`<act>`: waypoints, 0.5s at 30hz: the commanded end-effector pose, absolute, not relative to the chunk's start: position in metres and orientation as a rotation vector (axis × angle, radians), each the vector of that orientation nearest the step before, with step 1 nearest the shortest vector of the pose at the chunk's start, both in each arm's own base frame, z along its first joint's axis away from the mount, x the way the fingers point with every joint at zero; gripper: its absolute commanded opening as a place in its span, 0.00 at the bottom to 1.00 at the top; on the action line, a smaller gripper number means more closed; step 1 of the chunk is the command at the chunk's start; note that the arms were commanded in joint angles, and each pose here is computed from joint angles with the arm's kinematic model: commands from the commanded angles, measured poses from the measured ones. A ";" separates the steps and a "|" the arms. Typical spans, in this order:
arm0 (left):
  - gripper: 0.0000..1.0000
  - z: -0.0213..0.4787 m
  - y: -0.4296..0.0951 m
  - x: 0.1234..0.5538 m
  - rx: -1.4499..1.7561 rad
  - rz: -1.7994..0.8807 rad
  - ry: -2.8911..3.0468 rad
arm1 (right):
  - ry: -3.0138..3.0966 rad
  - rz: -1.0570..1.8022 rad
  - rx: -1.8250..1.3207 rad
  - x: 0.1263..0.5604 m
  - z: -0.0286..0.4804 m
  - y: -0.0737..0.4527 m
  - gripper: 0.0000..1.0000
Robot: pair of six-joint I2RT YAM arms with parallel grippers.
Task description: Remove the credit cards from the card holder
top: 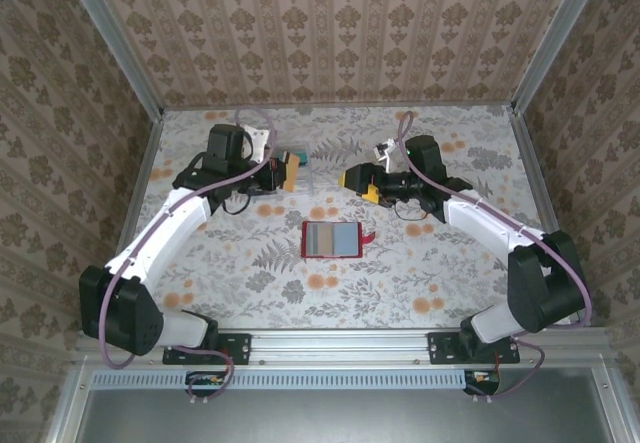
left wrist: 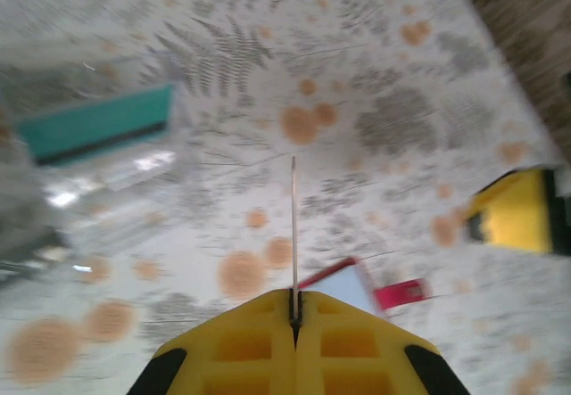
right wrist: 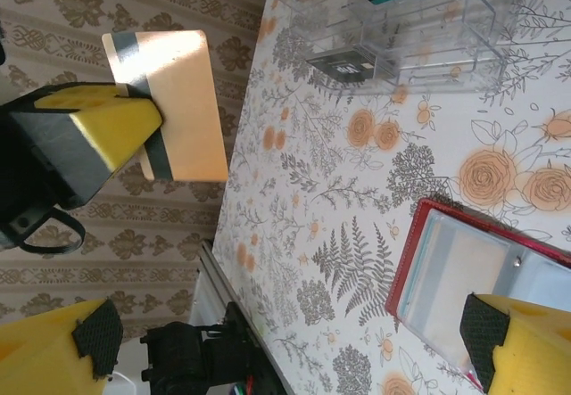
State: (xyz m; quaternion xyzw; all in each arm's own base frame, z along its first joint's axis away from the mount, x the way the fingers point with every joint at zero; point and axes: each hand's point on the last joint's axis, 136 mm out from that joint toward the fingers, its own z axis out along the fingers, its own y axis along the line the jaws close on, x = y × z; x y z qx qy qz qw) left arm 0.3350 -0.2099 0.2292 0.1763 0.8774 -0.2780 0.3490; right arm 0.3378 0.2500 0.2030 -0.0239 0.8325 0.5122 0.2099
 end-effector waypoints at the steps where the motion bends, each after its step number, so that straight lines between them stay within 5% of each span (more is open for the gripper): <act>1: 0.00 0.231 -0.181 0.345 0.774 -0.323 2.147 | 2.284 1.376 -0.090 0.339 0.218 0.244 1.00; 15: 0.00 0.211 -0.148 0.387 1.473 0.297 1.732 | 2.267 1.378 -0.082 0.343 0.225 0.239 1.00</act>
